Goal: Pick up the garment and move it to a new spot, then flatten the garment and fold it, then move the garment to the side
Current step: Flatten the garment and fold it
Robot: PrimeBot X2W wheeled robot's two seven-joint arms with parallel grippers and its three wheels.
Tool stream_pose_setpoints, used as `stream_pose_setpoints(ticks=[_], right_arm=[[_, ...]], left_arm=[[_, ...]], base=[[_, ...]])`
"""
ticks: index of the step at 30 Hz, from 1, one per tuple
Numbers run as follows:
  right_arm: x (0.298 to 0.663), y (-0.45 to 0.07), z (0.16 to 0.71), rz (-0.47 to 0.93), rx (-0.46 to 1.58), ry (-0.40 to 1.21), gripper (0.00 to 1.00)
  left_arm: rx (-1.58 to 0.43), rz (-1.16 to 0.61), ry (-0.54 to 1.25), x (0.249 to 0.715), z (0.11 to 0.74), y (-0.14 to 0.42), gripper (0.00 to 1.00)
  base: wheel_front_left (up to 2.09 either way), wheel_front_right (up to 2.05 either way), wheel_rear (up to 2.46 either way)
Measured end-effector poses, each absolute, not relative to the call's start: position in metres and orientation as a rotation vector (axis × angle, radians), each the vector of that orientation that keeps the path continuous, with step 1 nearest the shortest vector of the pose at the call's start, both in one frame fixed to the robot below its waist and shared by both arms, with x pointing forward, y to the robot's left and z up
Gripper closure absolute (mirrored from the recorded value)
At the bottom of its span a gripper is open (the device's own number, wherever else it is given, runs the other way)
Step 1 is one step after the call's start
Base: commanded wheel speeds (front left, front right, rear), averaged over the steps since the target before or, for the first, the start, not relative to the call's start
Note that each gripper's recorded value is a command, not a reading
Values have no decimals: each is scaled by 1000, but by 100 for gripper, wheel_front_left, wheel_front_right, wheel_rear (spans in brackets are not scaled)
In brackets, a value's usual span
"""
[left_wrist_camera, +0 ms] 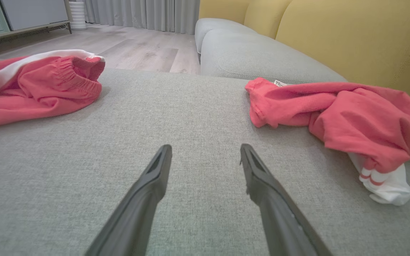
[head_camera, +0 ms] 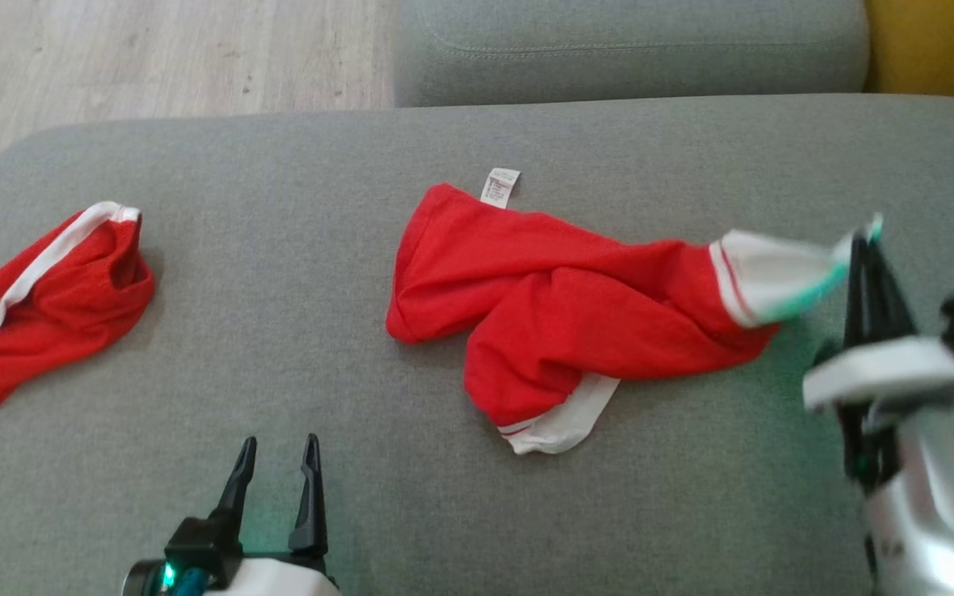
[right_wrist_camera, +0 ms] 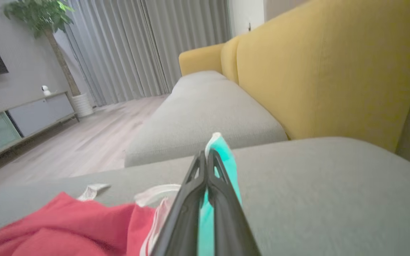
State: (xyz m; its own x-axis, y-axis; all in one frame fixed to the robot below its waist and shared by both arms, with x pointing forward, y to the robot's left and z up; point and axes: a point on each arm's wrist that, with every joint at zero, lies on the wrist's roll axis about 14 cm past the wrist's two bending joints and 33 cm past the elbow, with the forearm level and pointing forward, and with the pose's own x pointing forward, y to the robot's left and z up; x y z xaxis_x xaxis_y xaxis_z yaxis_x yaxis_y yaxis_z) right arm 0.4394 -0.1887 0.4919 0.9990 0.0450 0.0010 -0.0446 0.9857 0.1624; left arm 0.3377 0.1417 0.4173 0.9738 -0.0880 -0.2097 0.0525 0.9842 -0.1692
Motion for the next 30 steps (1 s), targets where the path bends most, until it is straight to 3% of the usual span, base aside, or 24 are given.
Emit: stream_pose_setpoints(ticks=[8,9,10,11,19,25,30], right_arm=[[483,-176,559,110,97,-160,100],[486,-175,556,112,91,-145,75],[488,-176,548,110,91,-115,15],[489,-176,542,107,90,-96,0],[482,-144,525,191,61,-50,0],[428,-123,453,236,107,141,0],[408,-127,437,217,132,188,0]], left_arm=[[-165,-54,227,335,415,146,0],[-165,-52,228,335,414,147,0],[-165,-50,228,335,414,148,0],[-165,-49,228,334,414,148,0],[-165,-39,227,332,414,151,0],[-164,-48,215,332,418,148,0],[-163,-59,208,332,420,145,0]], base=[[0,0,0],[0,0,0],[0,0,0],[0,0,0],[0,0,0],[0,0,0],[0,0,0]])
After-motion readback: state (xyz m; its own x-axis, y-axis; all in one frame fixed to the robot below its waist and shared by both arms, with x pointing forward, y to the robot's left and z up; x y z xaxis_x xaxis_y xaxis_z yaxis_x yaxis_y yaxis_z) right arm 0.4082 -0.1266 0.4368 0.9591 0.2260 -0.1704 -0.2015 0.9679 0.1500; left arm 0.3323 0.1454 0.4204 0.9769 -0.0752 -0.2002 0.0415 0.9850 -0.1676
